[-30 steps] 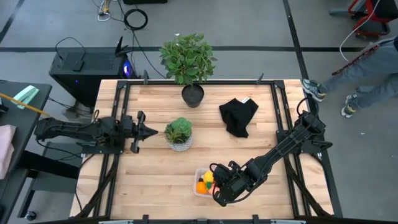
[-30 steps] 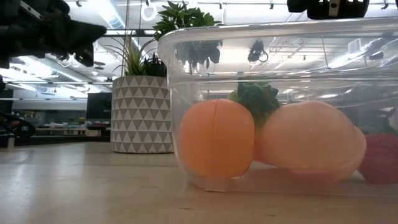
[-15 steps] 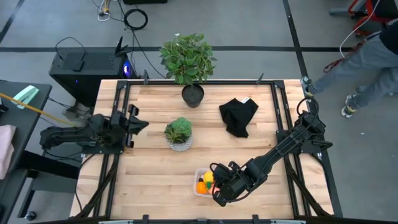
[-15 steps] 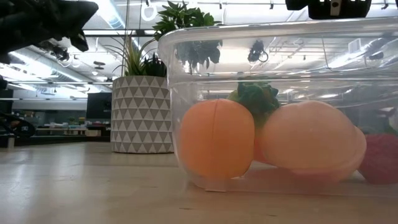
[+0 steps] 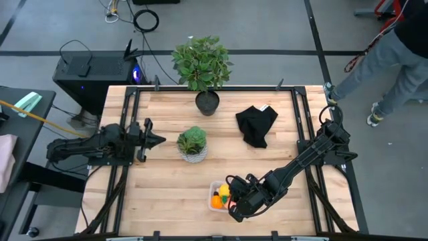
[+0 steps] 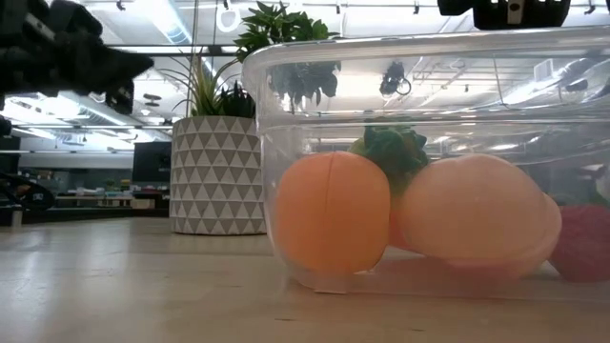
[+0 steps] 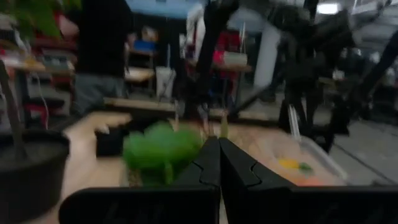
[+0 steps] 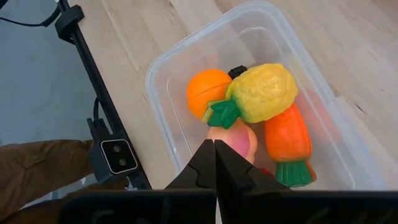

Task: Pick and placing Produce into tupperware
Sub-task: Return to Home Position

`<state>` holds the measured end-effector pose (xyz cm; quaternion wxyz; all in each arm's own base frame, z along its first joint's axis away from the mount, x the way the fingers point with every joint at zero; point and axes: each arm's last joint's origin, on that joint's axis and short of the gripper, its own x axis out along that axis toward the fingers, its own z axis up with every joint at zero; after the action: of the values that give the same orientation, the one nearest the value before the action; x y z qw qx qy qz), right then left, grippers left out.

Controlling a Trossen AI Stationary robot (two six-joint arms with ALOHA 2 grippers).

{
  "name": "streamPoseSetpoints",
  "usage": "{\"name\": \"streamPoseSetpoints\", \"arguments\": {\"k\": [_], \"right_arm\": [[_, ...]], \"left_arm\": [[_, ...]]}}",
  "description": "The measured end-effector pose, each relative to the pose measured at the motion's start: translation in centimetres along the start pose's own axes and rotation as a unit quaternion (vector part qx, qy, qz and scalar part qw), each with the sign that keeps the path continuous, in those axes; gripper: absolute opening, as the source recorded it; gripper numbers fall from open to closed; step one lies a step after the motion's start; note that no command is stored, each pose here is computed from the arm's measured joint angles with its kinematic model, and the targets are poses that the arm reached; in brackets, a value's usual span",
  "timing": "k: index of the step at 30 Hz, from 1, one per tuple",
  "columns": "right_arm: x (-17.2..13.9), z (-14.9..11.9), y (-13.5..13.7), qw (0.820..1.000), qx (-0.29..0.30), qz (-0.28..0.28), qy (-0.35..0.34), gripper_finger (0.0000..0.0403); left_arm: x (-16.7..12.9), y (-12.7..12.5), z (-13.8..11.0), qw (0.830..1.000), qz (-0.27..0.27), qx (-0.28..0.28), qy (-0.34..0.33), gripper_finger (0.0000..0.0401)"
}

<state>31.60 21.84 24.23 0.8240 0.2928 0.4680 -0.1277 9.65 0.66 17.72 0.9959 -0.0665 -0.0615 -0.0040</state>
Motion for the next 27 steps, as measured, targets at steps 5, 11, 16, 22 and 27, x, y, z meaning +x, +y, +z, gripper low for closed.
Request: {"name": "streamPoseSetpoints", "arguments": {"k": [5,11,16,22,27], "right_arm": [[0.0,0.0,0.0,1.0,0.0,0.0,0.0,0.0],[0.0,0.0,0.0,1.0,-0.003,0.0,0.0,0.0],[0.0,0.1,0.1,1.0,-0.015,-0.001,-0.014,0.0],[0.0,0.4,0.1,0.998,-0.018,-0.015,-0.063,0.0],[-1.6,1.3,-0.3,0.994,-0.036,-0.026,-0.102,0.0]], "left_arm": [[0.0,0.0,-0.7,0.999,-0.015,-0.011,0.037,0.0002],[0.0,0.0,-0.8,0.998,-0.008,-0.033,0.044,0.0003],[0.0,0.0,-0.9,0.997,-0.005,-0.058,0.048,0.0016],[0.0,0.0,-0.9,0.999,-0.007,-0.017,0.047,0.0031],[0.0,0.0,-0.6,0.999,-0.011,-0.016,0.031,0.0033]]}}
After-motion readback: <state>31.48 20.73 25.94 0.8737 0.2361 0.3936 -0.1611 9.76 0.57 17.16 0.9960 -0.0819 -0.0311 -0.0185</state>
